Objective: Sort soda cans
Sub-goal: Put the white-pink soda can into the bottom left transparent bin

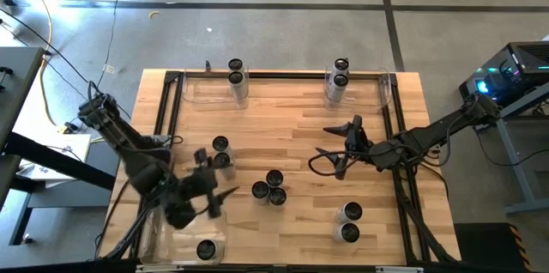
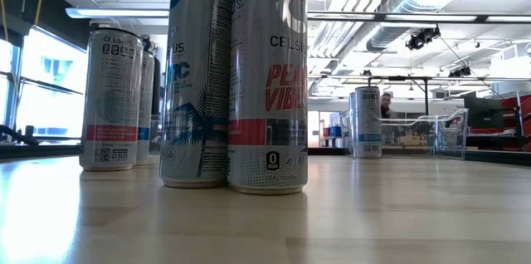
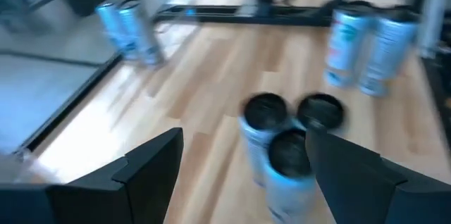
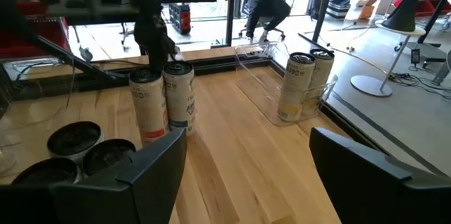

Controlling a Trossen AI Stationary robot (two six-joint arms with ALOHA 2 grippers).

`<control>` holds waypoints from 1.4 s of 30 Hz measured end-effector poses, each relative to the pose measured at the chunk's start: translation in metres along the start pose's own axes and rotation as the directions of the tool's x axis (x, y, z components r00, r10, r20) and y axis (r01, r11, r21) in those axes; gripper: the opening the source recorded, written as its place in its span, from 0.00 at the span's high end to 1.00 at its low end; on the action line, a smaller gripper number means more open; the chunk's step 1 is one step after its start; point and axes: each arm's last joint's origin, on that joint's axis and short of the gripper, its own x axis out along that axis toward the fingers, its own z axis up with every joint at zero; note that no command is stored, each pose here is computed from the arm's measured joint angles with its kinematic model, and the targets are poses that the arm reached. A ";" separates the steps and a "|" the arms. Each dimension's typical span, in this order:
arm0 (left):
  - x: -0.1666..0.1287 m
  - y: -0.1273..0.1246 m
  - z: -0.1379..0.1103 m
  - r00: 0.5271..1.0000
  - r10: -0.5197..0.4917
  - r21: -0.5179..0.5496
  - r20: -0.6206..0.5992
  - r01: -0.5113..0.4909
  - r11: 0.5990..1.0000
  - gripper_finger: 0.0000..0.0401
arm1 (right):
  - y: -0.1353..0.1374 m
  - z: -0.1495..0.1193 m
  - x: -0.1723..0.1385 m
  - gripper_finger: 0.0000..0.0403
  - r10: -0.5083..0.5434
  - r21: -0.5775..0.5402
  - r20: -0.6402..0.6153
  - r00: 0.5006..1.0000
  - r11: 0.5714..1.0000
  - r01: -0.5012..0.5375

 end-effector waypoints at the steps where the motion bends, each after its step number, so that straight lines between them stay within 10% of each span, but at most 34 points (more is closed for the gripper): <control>1: 0.005 0.003 0.002 1.000 0.024 -0.012 0.000 -0.024 1.000 0.27 | 0.000 0.000 0.000 0.27 0.000 0.003 0.000 1.000 1.000 0.000; 9: 0.034 0.024 0.013 0.993 0.111 -0.111 -0.036 -0.114 0.987 0.27 | -0.001 -0.006 -0.001 0.27 -0.008 -0.012 -0.044 0.999 1.000 0.007; 17: 0.045 0.028 0.007 0.931 -0.199 -0.212 -0.307 0.137 0.968 0.27 | -0.001 -0.007 -0.001 0.27 -0.012 -0.018 -0.057 0.998 1.000 0.010; 27: 0.022 0.040 -0.026 0.779 -0.085 -0.366 -0.622 -0.193 0.910 0.27 | -0.001 -0.007 -0.001 0.27 -0.012 -0.019 -0.057 0.998 1.000 0.011; 42: 0.030 0.055 -0.027 0.744 -0.003 -0.385 -0.669 -0.343 0.856 0.24 | -0.001 -0.008 -0.001 0.27 -0.012 -0.022 -0.060 0.998 1.000 0.011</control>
